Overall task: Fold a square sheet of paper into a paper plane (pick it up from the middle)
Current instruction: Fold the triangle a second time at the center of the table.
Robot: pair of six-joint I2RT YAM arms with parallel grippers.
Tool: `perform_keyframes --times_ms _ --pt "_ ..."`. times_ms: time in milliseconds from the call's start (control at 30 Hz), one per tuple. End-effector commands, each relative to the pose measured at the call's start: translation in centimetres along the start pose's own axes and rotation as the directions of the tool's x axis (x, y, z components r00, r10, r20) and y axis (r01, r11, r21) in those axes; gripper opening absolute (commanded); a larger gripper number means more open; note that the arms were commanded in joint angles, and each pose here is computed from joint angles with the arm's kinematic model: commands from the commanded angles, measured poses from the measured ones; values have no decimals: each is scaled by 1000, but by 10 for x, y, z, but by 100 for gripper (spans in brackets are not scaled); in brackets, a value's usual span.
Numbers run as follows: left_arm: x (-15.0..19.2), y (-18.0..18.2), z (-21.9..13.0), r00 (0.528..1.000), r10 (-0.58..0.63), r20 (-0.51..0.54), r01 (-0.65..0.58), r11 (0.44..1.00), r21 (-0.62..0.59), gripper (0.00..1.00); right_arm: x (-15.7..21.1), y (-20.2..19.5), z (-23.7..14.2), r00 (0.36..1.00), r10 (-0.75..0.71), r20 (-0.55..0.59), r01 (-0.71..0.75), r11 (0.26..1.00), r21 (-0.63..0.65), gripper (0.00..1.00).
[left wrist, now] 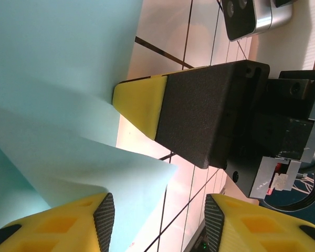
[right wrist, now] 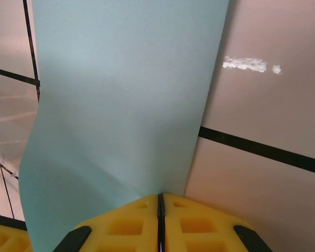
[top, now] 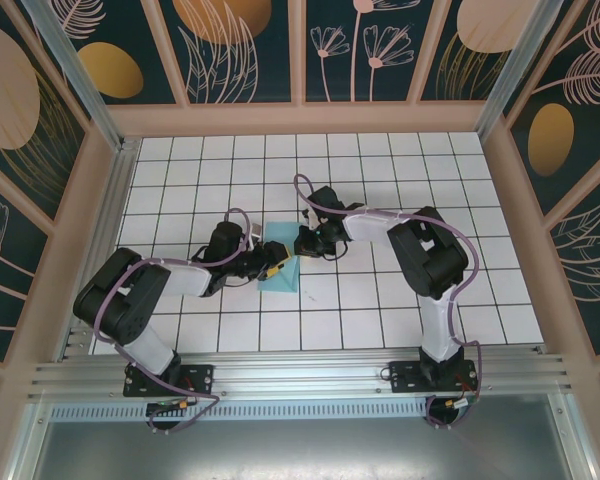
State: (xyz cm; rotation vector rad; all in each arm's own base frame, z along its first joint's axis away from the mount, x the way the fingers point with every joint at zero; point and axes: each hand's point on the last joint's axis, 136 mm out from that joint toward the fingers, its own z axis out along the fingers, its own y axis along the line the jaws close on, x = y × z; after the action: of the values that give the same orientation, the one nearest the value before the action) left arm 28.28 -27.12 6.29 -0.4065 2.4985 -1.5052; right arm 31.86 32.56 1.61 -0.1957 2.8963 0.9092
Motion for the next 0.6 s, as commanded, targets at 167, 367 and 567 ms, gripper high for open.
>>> perform_keyframes --times_ms 167,367,567 --pt "-11 -7 6 999 -3 42 2 1000 19 49 29 -31 21 993 70 -98 -65 997 52 12" --pt "-16 7 4 996 -32 86 36 998 -44 42 15 -5 5 998 9 -59 -13 997 -71 21" --pt "-18 15 5 993 -56 104 63 996 -67 39 -4 18 -18 1000 -4 8 6 981 -193 32"
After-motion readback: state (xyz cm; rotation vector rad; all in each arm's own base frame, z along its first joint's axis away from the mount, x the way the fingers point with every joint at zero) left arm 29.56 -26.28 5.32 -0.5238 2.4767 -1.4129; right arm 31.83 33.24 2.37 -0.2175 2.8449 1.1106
